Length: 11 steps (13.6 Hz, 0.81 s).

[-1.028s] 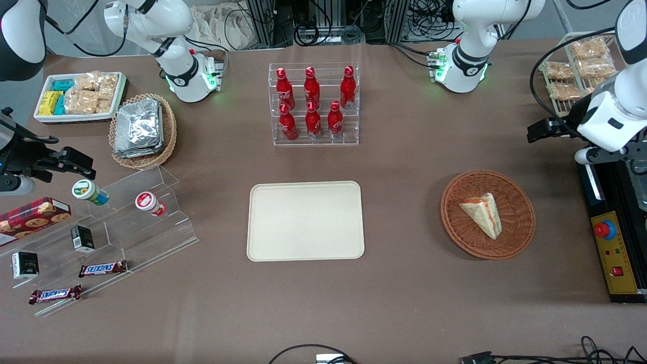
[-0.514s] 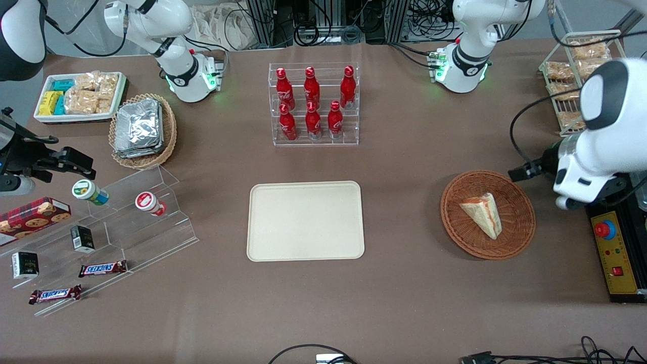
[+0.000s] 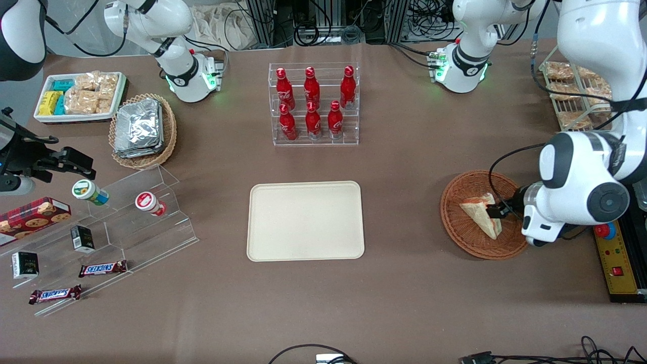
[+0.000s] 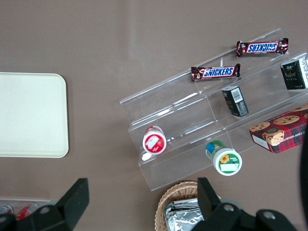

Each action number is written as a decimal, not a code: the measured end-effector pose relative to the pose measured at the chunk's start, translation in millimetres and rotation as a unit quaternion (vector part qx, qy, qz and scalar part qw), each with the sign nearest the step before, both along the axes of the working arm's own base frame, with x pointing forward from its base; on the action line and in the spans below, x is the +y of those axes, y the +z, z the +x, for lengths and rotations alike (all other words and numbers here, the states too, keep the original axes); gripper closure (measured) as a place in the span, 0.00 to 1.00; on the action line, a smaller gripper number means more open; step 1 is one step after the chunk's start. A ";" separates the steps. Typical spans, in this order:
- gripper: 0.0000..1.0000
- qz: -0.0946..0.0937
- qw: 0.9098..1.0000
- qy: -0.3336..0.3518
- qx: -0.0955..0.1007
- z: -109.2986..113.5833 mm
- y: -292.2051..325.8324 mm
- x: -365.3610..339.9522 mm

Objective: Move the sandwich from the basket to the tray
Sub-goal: 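Lower the open left gripper onto the wrapped sandwich and close it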

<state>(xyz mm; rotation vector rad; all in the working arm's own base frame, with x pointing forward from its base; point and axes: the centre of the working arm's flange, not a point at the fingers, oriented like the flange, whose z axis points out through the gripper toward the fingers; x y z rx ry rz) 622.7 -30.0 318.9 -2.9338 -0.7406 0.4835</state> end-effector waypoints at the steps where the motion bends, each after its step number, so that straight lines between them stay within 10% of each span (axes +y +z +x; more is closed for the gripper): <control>1: 0.00 -0.002 1.000 0.003 -0.002 2.5 -10.6 -0.2; 11: 0.08 -0.015 0.999 0.035 0.013 0.0 -93.2 -3.2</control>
